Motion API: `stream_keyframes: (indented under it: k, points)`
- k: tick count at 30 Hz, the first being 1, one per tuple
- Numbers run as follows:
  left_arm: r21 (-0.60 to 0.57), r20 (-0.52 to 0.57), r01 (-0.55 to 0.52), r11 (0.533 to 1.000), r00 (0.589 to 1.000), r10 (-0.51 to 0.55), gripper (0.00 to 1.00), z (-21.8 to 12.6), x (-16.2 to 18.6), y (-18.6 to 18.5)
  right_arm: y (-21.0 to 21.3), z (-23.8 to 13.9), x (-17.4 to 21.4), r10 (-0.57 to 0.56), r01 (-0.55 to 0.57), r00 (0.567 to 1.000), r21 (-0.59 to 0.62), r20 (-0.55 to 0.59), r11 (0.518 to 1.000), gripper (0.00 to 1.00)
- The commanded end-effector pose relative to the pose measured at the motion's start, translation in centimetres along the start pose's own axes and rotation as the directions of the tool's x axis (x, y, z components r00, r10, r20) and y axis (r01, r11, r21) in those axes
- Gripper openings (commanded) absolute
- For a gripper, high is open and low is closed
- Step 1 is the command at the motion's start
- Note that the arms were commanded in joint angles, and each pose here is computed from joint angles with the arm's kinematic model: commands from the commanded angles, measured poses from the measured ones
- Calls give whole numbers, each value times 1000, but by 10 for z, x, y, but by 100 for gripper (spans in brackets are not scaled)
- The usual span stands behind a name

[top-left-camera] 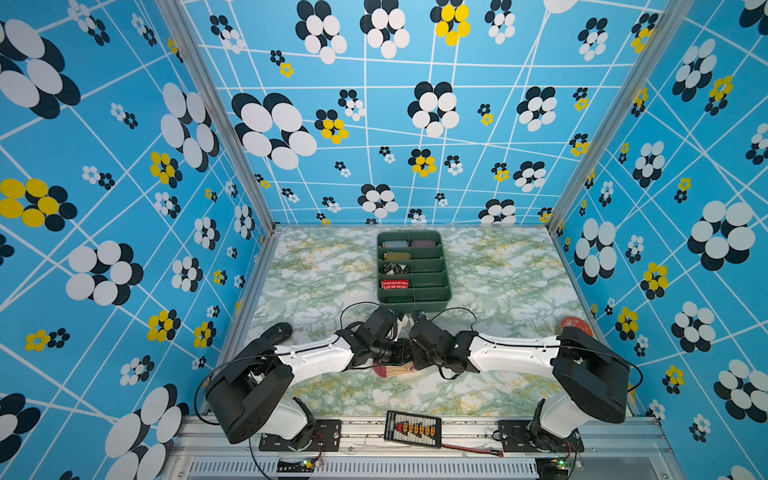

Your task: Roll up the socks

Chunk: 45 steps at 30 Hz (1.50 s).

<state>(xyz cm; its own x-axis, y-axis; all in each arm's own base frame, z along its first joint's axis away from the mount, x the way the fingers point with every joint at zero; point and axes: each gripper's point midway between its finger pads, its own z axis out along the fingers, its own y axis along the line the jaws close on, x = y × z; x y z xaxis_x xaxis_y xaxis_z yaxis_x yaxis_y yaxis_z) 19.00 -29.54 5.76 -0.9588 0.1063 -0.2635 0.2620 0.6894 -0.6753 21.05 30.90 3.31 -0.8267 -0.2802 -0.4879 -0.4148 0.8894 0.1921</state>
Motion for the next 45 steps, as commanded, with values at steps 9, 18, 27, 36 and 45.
stream_keyframes:
  k: [9, 18, 27, 36, 45]
  points:
    - [-70, 10, -2, 998, 1000, 3, 1, 6, 1, 16, -34, 8, 71, -21, 44, 970, 91, -240, 995, 3]
    - [-167, -57, 1, 986, 998, -11, 0, 13, 20, 47, -31, 6, 67, -24, 42, 975, 75, -222, 996, 4]
    - [-189, -123, 34, 981, 991, -57, 0, 19, 46, 66, -22, -5, 54, -21, 27, 985, 30, -169, 999, 17]
    - [-230, -168, 60, 971, 981, -100, 0, 20, 71, 87, -23, -20, 40, 37, -38, 994, -14, -98, 999, 31]
    - [-263, -173, 60, 963, 979, -108, 0, 14, 79, 96, -32, -36, 40, 233, -243, 970, -230, -70, 942, 36]
